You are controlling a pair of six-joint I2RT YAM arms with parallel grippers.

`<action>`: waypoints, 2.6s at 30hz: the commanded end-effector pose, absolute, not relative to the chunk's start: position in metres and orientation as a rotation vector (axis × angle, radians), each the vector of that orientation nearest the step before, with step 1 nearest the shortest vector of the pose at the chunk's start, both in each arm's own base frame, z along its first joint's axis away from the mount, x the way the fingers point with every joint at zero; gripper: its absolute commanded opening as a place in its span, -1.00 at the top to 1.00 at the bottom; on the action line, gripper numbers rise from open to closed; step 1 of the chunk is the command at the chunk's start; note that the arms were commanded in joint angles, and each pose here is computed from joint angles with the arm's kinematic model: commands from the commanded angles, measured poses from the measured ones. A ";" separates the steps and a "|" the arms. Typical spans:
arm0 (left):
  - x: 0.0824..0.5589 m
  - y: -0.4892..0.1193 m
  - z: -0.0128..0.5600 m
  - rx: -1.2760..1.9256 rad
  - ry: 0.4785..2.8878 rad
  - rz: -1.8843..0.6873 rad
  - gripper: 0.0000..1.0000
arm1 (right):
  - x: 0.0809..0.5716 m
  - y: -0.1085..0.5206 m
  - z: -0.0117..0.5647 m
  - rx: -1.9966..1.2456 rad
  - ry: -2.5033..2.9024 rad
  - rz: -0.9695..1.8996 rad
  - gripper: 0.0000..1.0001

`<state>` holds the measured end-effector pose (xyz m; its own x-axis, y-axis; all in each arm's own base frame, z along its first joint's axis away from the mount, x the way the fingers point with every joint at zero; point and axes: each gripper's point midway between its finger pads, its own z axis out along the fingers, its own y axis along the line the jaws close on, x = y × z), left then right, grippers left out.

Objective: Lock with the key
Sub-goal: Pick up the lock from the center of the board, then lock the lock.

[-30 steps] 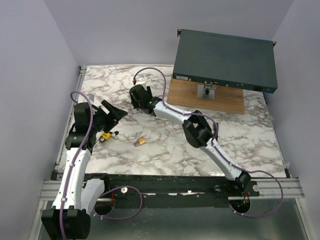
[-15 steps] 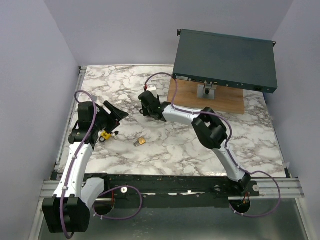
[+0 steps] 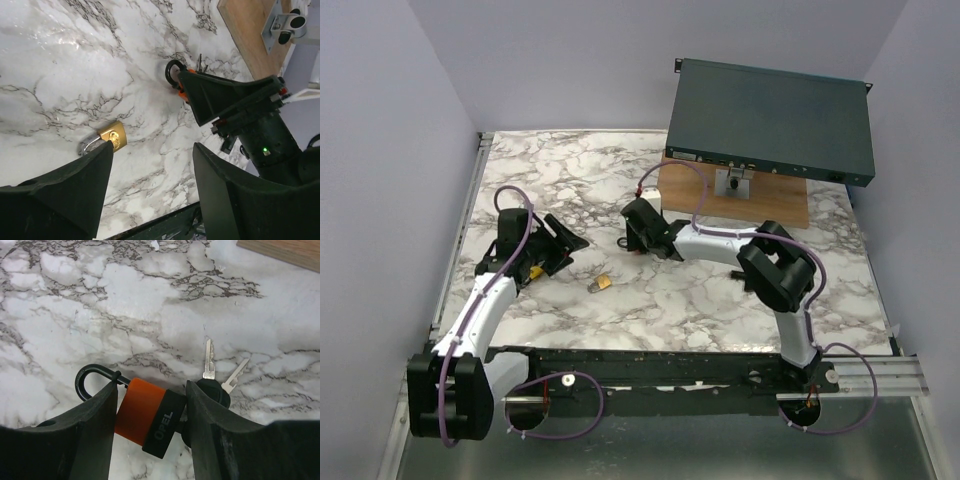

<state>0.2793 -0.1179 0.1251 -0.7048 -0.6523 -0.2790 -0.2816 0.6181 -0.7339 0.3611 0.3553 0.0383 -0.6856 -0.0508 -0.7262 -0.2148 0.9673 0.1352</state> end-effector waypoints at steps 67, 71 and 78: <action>0.301 -0.216 0.137 -0.564 2.405 -1.269 0.72 | 0.323 0.374 0.159 -0.199 2.094 0.731 0.47; 0.302 -0.218 0.139 -0.562 2.402 -1.282 0.85 | 0.323 0.373 0.163 -0.203 2.086 0.732 0.47; 0.304 -0.218 0.151 -0.516 2.378 -1.286 1.00 | 0.321 0.371 0.171 -0.207 2.078 0.737 0.34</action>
